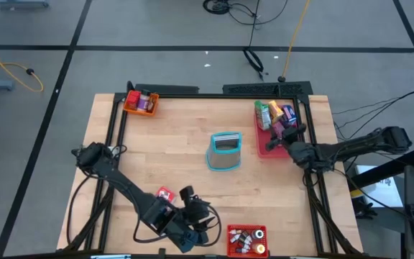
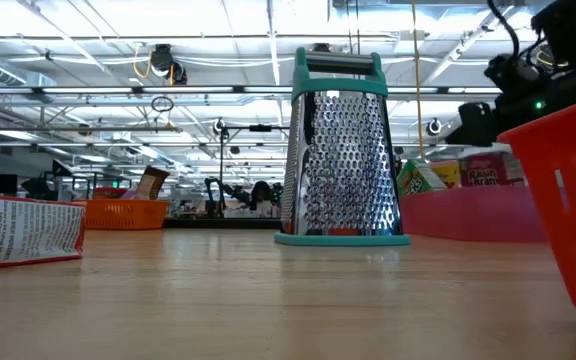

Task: Pick & Place Kitchen Items
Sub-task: Put the red cereal box into the pink bin

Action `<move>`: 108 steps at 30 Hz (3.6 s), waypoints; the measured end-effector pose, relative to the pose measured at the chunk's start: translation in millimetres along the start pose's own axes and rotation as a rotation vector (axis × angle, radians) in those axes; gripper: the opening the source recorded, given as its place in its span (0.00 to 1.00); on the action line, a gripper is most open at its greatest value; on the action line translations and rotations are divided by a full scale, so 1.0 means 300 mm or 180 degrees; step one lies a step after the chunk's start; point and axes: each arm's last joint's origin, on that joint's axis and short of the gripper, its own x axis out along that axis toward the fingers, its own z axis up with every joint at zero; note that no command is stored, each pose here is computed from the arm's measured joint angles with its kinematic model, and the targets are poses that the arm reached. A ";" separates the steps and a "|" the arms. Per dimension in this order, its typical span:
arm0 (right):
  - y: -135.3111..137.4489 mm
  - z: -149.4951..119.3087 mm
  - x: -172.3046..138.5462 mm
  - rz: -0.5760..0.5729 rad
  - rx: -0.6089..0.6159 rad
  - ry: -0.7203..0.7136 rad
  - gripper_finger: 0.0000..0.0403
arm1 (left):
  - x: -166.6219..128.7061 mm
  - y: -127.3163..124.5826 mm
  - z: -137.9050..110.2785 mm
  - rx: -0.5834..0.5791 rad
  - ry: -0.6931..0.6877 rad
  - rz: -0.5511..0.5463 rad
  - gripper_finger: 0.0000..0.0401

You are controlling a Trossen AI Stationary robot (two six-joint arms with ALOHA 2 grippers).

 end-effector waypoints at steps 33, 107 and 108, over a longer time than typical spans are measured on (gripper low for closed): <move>0.064 0.157 -0.270 0.2507 0.0693 -0.0697 0.52 | -0.100 0.089 -0.173 -0.1139 0.1702 0.1051 0.57; 0.062 0.162 -0.283 0.2605 0.0776 -0.0704 0.52 | 0.039 0.267 -0.410 -0.1182 0.2691 0.1825 0.77; 0.062 0.162 -0.283 0.2605 0.0776 -0.0704 0.52 | 0.040 0.267 -0.410 -0.1180 0.2692 0.1825 0.77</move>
